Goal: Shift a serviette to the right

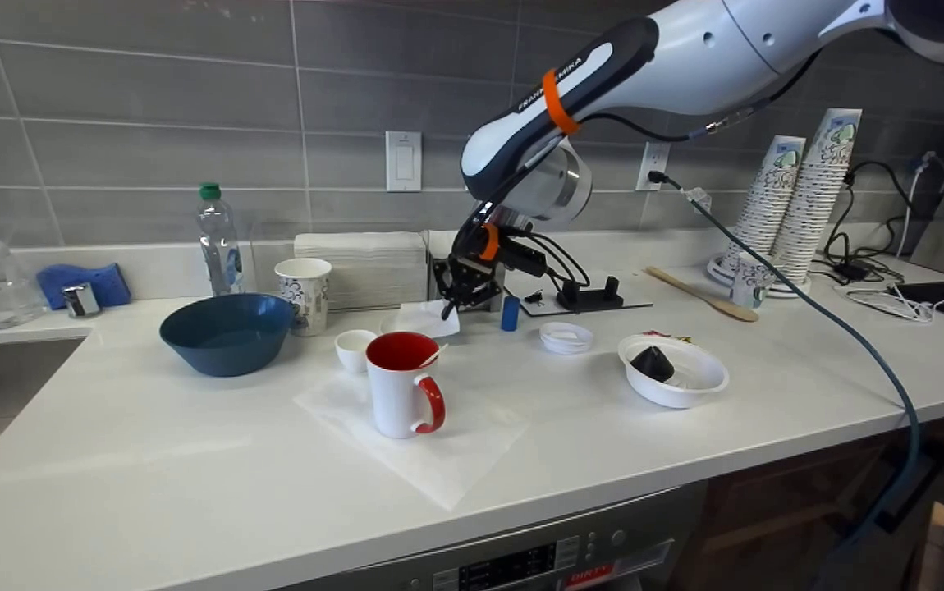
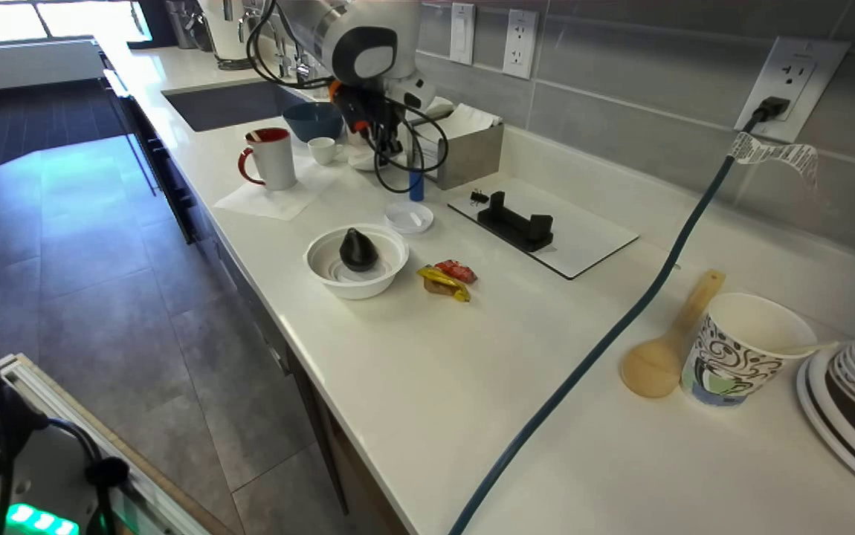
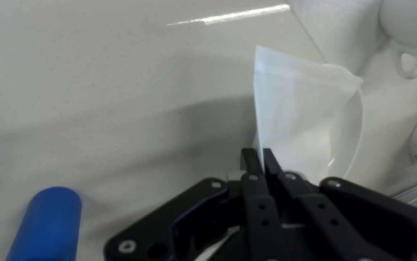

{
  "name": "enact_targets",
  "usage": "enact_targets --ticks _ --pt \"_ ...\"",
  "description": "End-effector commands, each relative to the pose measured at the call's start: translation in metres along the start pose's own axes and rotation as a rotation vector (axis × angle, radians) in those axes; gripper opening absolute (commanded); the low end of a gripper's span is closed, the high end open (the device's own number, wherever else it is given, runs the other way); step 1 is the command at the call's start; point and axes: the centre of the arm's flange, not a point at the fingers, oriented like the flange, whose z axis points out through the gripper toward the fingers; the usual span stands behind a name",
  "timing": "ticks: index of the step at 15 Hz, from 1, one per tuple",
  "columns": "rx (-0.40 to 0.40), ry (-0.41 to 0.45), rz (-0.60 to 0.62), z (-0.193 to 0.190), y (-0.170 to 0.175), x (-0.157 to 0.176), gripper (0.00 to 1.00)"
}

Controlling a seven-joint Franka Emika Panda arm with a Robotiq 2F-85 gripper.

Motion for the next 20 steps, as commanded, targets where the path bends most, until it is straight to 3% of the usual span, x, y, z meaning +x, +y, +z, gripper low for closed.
enact_targets --ticks 1,17,20 --pt "-0.024 -0.005 0.004 -0.012 -0.005 -0.005 0.01" --pt "-0.032 -0.071 0.037 0.016 0.018 0.007 0.02" --pt "-0.033 -0.07 0.034 0.015 0.016 0.006 0.12"
